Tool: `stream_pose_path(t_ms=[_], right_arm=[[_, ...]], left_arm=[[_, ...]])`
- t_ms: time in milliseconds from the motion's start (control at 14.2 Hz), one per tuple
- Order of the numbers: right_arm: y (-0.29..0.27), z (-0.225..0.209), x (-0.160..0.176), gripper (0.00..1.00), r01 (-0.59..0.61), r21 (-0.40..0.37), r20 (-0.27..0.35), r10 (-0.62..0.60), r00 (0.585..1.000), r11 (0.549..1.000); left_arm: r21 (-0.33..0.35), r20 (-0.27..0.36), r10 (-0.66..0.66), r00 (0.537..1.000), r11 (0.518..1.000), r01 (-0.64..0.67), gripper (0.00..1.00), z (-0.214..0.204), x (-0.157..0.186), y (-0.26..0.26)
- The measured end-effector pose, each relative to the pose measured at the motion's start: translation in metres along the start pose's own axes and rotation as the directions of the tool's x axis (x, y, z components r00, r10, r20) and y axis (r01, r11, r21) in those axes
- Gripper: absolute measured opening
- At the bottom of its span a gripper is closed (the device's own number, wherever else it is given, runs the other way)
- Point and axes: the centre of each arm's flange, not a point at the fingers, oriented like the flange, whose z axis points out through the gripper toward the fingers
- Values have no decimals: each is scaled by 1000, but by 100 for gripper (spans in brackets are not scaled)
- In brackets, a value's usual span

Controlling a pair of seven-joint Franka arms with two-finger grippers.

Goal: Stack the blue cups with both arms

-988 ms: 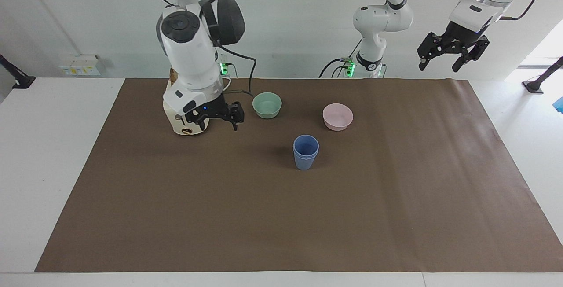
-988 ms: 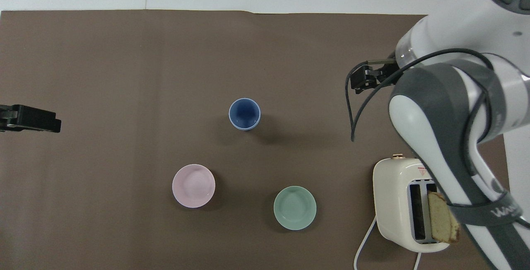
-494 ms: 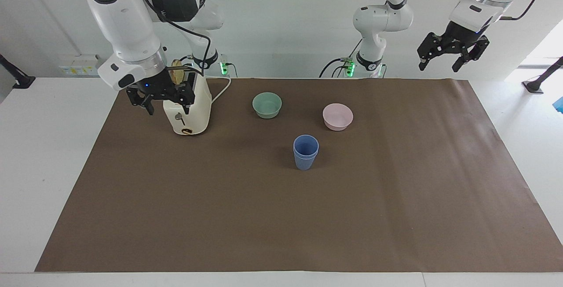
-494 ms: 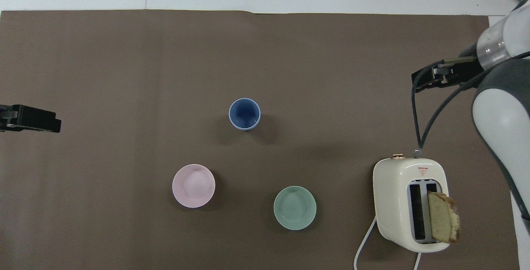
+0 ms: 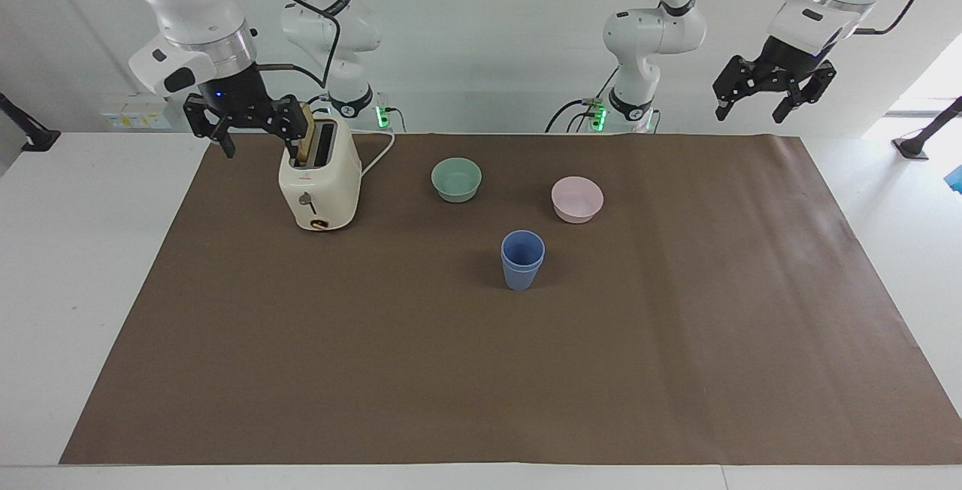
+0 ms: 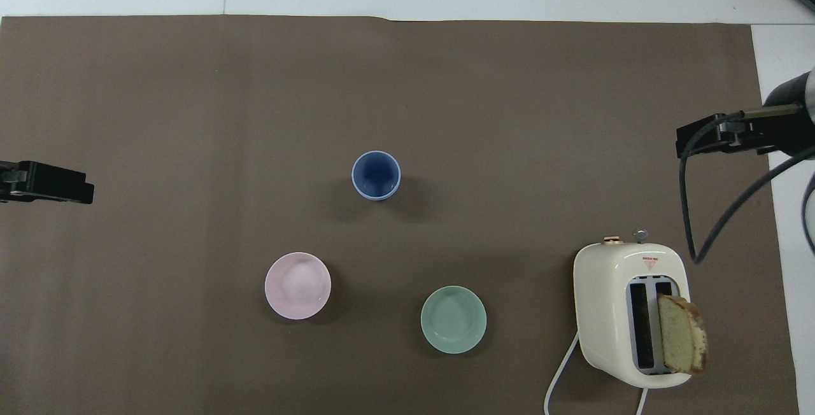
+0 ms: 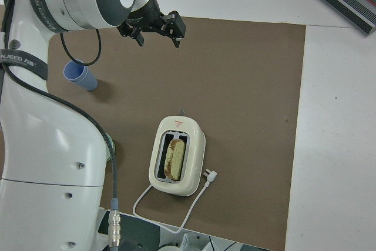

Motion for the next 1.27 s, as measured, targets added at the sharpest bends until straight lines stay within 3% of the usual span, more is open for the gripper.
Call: stream_pose_path(t_ms=[1271], right_arm=[[38, 4, 0, 100, -66, -2, 8, 66, 998, 998]], left_arm=[[0, 0, 0, 1000, 1000, 0, 100, 0, 0, 0]])
